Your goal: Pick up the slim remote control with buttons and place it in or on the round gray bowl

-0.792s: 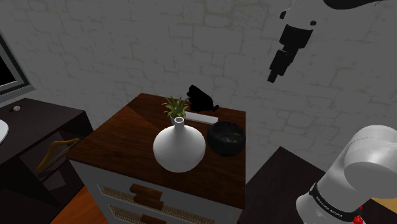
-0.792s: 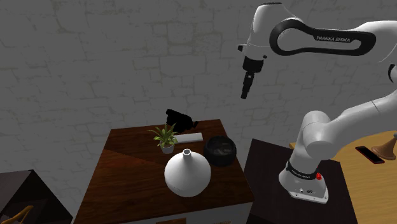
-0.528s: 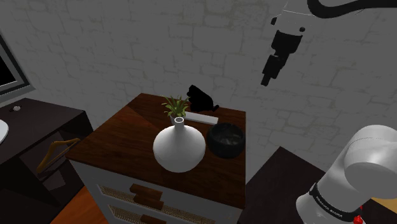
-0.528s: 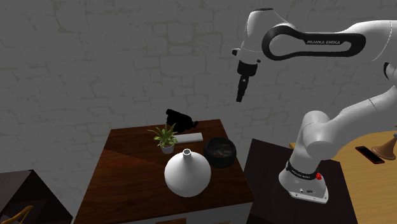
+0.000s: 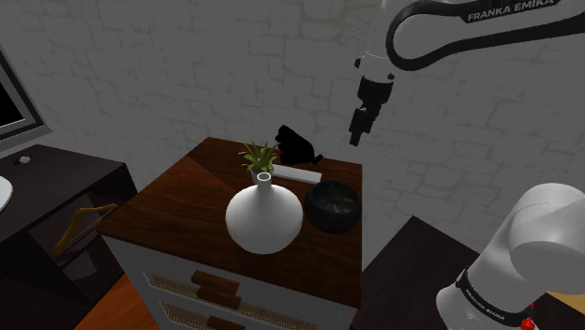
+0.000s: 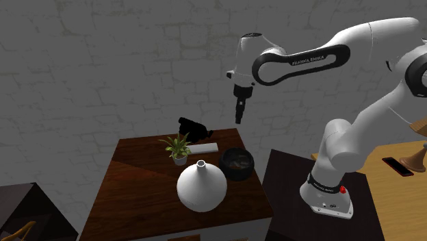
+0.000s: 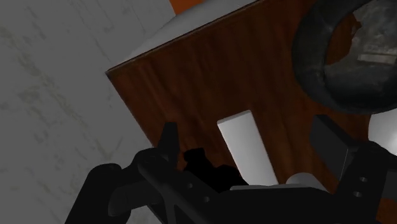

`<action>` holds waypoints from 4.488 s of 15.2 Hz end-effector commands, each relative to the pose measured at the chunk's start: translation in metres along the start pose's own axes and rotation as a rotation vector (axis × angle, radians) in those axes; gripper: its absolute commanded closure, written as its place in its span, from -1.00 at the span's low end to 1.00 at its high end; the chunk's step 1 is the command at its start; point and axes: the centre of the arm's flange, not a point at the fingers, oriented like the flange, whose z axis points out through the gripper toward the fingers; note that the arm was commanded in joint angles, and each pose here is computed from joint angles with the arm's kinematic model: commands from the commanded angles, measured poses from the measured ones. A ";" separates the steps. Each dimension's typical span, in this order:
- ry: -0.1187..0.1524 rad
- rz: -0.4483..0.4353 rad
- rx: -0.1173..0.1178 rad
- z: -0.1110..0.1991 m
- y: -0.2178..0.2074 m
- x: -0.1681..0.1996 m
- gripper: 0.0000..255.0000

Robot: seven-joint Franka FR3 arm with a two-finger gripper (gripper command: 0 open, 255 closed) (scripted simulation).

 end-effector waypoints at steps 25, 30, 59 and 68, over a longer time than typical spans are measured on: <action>-0.064 -0.188 -0.002 0.186 -0.029 0.124 -1.00; -0.064 -0.188 -0.002 0.186 -0.028 0.124 1.00; -0.064 -0.188 -0.002 0.081 -0.027 0.130 1.00; -0.064 -0.188 -0.002 0.033 -0.026 0.133 1.00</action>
